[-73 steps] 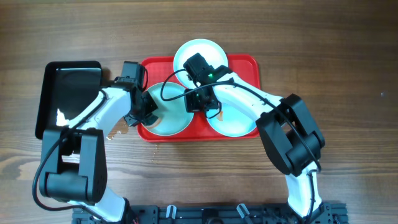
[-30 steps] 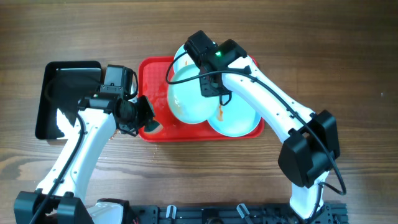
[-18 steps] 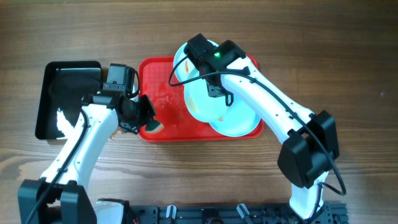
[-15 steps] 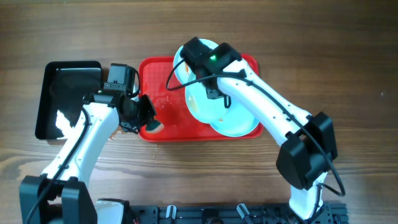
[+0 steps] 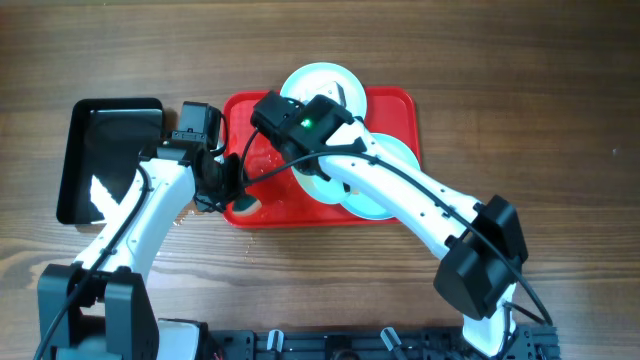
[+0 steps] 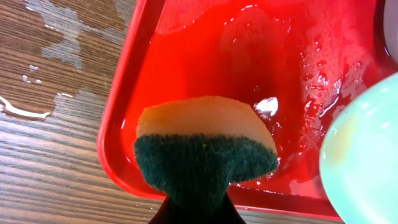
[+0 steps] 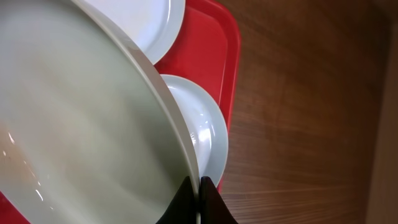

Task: Clean dirty plates on tray and stack at the side
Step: 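Lift the cleaned plate with the right gripper and tilt it up, then raise the plate higher with the right gripper over the red tray, then carry the plate right and set it on the table beside the tray, then release the plate and move the right gripper back toward the tray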

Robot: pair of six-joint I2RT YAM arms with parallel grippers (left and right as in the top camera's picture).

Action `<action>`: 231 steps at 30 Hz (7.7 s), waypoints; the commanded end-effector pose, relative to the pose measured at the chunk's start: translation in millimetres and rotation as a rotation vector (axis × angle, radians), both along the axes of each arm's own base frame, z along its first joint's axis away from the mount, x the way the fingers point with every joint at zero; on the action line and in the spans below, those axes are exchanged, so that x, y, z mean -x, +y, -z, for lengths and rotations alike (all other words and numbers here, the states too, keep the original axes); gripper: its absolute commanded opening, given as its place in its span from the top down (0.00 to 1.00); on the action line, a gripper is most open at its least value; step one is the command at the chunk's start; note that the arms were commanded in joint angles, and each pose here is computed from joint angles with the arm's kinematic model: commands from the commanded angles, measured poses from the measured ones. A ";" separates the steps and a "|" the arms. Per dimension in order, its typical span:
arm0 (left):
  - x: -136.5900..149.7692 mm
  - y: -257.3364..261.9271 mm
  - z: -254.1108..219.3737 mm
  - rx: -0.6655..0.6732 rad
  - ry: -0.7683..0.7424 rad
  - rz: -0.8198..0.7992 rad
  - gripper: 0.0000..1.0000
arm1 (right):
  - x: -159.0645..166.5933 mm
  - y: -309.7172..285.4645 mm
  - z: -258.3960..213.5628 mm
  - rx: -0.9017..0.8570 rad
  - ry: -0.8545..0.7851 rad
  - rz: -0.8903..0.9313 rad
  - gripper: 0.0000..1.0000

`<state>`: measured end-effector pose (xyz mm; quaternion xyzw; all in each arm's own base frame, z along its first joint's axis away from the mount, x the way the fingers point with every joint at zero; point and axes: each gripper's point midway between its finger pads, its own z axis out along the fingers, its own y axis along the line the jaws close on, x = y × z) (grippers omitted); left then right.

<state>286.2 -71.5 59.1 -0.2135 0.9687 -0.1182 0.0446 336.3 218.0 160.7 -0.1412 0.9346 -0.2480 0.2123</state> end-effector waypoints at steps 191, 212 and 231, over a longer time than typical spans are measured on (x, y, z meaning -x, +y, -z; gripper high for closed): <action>-1.9 -3.2 2.3 0.028 -0.005 0.010 0.96 | -26.6 -370.6 104.1 -0.962 -0.086 0.989 0.65; -6.4 -3.8 1.5 0.030 -0.024 0.009 0.96 | -47.8 -153.8 96.0 -0.881 0.199 0.310 0.41; -9.8 -4.1 0.8 0.031 -0.039 0.012 0.96 | -90.2 21.0 33.5 -1.169 -0.026 -0.030 0.43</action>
